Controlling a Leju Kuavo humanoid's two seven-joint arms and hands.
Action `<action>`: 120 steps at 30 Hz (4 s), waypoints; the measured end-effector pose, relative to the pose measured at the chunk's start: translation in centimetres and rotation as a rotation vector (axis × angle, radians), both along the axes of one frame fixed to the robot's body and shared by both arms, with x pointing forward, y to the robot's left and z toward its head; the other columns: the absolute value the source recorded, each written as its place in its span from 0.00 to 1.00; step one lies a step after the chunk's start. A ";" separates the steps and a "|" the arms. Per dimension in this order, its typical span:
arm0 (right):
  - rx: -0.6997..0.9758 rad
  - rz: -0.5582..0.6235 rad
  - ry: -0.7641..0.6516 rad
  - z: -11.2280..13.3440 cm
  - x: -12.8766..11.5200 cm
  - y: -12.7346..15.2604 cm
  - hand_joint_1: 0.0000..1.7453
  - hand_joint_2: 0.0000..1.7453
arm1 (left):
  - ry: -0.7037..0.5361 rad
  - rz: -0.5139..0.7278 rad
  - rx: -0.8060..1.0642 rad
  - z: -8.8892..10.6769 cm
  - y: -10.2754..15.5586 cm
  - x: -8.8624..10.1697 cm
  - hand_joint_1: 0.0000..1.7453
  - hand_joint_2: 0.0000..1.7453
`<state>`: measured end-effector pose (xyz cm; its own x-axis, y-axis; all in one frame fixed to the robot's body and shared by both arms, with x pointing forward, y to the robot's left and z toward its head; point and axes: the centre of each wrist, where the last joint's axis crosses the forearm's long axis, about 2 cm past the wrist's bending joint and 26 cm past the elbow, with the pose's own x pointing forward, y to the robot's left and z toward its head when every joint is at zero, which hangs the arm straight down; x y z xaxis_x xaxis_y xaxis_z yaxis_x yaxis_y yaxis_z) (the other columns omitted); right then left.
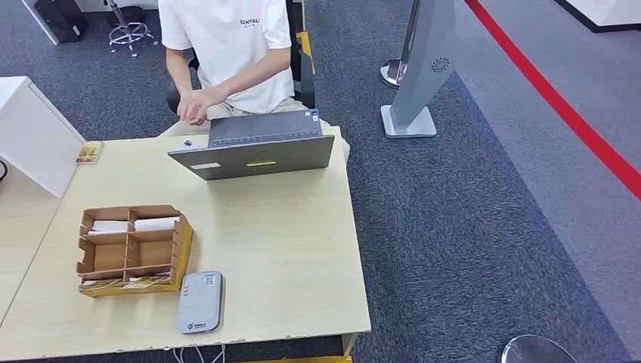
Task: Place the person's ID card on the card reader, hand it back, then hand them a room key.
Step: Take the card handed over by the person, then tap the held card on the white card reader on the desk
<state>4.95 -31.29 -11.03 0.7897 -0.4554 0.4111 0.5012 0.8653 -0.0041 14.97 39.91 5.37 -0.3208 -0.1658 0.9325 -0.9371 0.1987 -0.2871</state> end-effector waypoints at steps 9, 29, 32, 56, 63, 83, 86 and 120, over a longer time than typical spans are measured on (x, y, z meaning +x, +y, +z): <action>0.006 0.011 -0.004 0.0 0.3 0.3 0.00 1.00 | -0.105 -0.052 0.215 5.9 -0.2 2.6 0.00 1.00; -0.002 0.119 0.032 0.3 2.4 1.1 0.00 1.00 | -0.176 -0.040 0.373 11.7 0.1 10.7 0.00 1.00; -0.008 0.138 0.033 0.4 2.7 1.3 0.00 1.00 | -0.163 -0.053 0.373 11.8 0.2 12.1 0.00 1.00; -0.015 0.218 0.038 0.6 4.1 1.7 0.00 1.00 | 0.258 -0.281 0.790 11.0 2.6 20.4 0.00 1.00; -0.014 0.232 0.041 0.7 4.3 1.7 0.00 1.00 | 0.472 -0.276 1.050 13.6 3.2 23.3 0.00 1.00; -0.013 0.230 0.043 0.7 4.2 1.7 0.00 1.00 | 0.543 -0.325 1.113 14.0 1.8 25.0 0.00 1.00; -0.012 0.230 0.043 0.7 4.2 1.7 0.00 1.00 | 0.549 -0.329 1.109 13.8 1.8 25.0 0.00 1.00; -0.011 0.228 0.045 0.6 4.1 1.8 0.00 1.00 | 0.562 -0.349 1.151 14.1 1.5 25.4 1.00 1.00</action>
